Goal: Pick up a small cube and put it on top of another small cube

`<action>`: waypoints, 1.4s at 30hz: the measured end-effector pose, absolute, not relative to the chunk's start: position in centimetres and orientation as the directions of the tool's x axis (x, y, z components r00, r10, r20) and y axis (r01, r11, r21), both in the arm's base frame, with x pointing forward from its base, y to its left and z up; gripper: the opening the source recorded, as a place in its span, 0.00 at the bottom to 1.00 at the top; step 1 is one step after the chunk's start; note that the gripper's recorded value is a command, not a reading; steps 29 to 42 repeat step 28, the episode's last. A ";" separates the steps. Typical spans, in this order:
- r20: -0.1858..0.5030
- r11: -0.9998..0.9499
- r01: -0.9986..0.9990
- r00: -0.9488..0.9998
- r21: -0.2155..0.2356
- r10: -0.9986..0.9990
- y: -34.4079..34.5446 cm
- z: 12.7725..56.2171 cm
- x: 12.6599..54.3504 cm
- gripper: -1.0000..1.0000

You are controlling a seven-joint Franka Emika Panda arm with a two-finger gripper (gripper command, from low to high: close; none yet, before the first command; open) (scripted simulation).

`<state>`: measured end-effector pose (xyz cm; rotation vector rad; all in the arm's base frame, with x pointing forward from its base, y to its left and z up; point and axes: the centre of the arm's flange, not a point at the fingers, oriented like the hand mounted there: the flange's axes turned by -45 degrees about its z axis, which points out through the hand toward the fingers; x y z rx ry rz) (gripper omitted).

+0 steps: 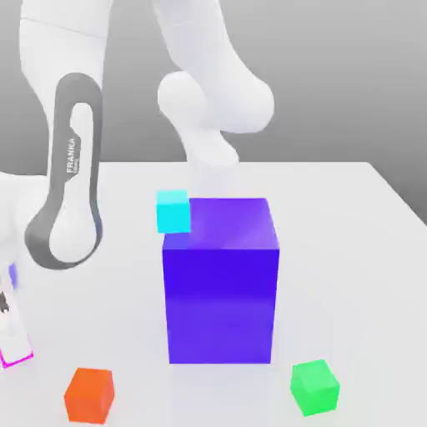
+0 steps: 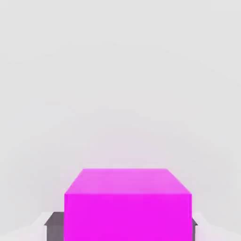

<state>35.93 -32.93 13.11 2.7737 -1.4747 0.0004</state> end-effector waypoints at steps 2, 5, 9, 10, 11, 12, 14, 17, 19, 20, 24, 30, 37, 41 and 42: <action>0.000 -0.559 -0.829 0.559 0.000 -0.829 -33.0 15.1 36.0 0.00; 0.000 -0.565 -0.825 0.565 -0.001 -0.825 -32.5 18.6 36.3 0.00; -0.007 -0.666 -0.746 0.666 -0.015 -0.746 -23.1 20.3 42.4 0.00; -0.008 -0.689 -0.725 0.689 -0.017 -0.725 -20.7 20.6 43.5 0.00; -0.009 -0.711 -0.703 0.712 -0.019 -0.703 -18.2 20.9 44.4 0.00; -0.009 -0.732 -0.680 0.733 -0.020 -0.680 -15.7 21.2 45.2 0.00; -0.010 -0.772 -0.635 0.772 -0.021 -0.635 -10.8 21.8 46.3 0.00; -0.009 -0.826 -0.564 0.826 -0.018 -0.564 -3.4 22.6 46.8 0.00; -0.006 -0.859 -0.512 0.859 -0.016 -0.512 1.6 23.1 46.4 0.00; -0.004 -0.875 -0.484 0.875 -0.013 -0.484 4.2 23.2 46.2 0.00; 0.002 -0.924 -0.383 0.924 -0.002 -0.383 13.2 19.7 45.1 0.00; 0.001 -0.928 -0.374 0.928 -0.002 -0.374 13.9 18.6 44.9 1.00; 0.001 -0.928 -0.374 0.928 -0.002 -0.374 13.9 18.6 44.9 1.00; 0.001 -0.928 -0.374 0.928 -0.002 -0.374 13.9 18.6 44.9 1.00; 0.001 -0.928 -0.374 0.928 -0.002 -0.374 13.9 18.6 44.9 1.00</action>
